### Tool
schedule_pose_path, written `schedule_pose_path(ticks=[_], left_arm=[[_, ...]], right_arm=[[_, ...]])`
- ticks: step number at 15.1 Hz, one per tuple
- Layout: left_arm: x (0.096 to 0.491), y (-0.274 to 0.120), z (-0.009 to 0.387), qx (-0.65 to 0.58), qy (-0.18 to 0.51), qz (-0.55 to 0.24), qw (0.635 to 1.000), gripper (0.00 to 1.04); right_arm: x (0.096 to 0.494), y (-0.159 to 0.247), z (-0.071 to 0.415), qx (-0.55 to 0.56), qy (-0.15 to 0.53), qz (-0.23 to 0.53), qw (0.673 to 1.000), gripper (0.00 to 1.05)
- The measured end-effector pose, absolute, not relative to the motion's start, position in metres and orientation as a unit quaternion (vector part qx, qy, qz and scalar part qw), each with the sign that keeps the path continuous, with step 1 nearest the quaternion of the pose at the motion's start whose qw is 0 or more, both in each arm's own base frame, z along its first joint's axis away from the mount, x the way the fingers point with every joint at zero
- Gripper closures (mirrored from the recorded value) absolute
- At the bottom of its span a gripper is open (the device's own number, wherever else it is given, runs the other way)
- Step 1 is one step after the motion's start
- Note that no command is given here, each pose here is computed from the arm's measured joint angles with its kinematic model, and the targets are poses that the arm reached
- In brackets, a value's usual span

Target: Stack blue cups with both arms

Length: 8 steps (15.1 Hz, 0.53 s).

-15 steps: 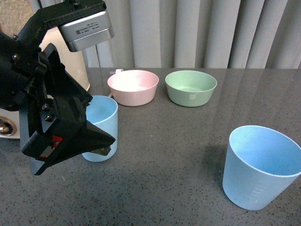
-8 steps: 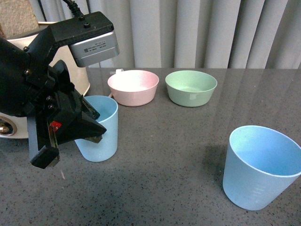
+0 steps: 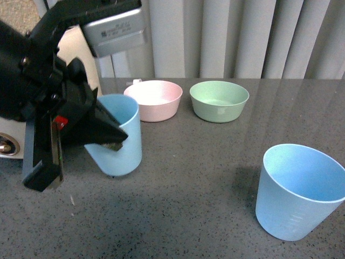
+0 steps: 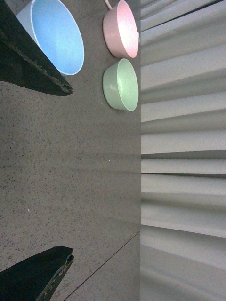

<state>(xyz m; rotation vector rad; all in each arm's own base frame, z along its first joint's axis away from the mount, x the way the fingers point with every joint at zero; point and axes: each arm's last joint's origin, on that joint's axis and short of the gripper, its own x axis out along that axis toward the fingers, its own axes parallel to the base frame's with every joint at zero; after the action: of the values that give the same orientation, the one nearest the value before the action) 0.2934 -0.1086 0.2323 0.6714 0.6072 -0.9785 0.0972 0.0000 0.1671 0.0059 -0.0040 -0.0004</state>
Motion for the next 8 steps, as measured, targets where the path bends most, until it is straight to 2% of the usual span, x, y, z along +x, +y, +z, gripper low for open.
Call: schedule_pose_path(ticks=[2, 8], left_arm=[[0.294, -0.121, 0.244, 0.322, 0.257, -0.464, 0.784, 1.03], [0.281, -0.157, 0.236, 0.348, 0.238, -0.503, 0.754, 1.03]], right_arm=[[0.097, 0.0, 0.167, 0.003, -0.002, 0.0, 1.0, 0.07], [0.097, 0.0, 0.167, 0.003, -0.002, 0.0, 1.0, 0.07]])
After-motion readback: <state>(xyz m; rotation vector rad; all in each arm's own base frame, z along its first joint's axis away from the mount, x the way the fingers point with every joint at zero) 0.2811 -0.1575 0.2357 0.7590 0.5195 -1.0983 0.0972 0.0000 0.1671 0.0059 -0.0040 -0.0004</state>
